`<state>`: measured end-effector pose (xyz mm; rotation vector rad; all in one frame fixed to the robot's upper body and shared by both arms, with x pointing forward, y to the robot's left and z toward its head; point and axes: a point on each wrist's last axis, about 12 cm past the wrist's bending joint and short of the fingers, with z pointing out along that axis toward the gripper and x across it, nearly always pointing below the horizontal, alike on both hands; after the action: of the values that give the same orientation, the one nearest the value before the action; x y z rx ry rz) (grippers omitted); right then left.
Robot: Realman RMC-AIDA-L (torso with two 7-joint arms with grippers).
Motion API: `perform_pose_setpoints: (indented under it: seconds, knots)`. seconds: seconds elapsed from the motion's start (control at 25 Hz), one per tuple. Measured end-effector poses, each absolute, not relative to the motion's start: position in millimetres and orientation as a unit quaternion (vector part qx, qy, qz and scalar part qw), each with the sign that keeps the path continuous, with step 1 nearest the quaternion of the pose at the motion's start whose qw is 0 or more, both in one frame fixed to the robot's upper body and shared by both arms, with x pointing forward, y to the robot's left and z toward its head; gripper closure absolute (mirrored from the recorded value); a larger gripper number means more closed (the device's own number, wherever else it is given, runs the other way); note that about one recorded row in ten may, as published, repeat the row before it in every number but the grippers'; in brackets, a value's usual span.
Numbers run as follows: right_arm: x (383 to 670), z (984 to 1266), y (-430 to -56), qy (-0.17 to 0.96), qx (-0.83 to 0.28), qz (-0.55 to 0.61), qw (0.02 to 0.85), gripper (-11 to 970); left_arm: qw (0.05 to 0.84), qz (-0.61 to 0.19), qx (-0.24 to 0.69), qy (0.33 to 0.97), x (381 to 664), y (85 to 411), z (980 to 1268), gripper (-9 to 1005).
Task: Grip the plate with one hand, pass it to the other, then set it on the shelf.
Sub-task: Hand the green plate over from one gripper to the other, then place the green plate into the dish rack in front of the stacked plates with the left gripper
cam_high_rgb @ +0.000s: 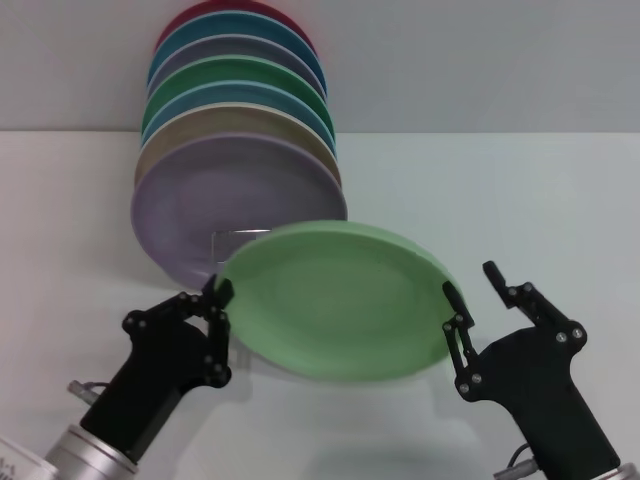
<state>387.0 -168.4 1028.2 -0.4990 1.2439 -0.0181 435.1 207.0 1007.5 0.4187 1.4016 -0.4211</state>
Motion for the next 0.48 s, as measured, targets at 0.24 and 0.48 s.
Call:
perform_pose_setpoints:
  seconds: [0.24, 0.48]
  knots:
    - [376, 1037, -170, 0.549, -0.21, 0.018, 0.809, 589, 0.739, -0.172, 0.165, 0.63, 436, 219, 1010, 964]
    - [370, 1031, -171, 0.543, -0.238, 0.029, 0.805, 555, 0.777, -0.162, 0.135, 0.593, 430, 234, 1022, 965]
